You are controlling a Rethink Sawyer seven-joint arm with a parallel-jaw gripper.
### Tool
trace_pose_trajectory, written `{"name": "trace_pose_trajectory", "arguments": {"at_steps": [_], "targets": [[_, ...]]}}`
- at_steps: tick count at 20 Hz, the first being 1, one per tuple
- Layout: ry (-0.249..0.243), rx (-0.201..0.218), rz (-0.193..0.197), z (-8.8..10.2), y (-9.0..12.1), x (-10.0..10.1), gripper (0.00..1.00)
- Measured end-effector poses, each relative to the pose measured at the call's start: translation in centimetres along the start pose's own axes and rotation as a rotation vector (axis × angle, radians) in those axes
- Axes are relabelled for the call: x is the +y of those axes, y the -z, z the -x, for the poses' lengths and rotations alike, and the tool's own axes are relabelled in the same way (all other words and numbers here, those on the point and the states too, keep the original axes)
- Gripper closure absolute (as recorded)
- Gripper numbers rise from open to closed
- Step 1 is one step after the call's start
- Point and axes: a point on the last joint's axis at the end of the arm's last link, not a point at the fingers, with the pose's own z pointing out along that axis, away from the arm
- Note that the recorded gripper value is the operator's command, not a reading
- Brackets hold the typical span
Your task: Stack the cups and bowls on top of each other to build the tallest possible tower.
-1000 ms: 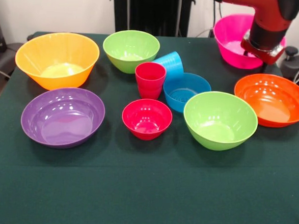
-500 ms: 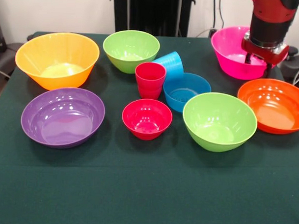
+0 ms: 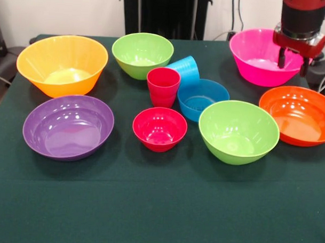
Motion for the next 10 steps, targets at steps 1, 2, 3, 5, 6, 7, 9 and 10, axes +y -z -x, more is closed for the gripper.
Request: {"name": "trace_pose_trajectory", "arguments": {"at_steps": [1, 2, 3, 5, 6, 7, 9, 10], "targets": [[0.001, 0.001, 0.0, -0.1, 0.1, 0.0, 0.0], [0.003, 0.005, -0.002, -0.3, 0.3, 0.0, 0.0], [0.006, 0.011, -0.007, -0.6, 0.6, -0.1, 0.0], [0.015, 0.028, -0.023, -1.2, 1.1, -0.2, 0.0], [0.021, 0.036, -0.032, -1.5, 1.2, -0.4, 0.0], [0.034, 0.055, -0.057, -2.2, 1.5, -0.7, 0.0], [0.059, 0.08, -0.1, -3.0, 1.8, -1.5, 0.0], [0.072, 0.092, -0.123, -3.4, 1.9, -2.0, 0.0]]}}
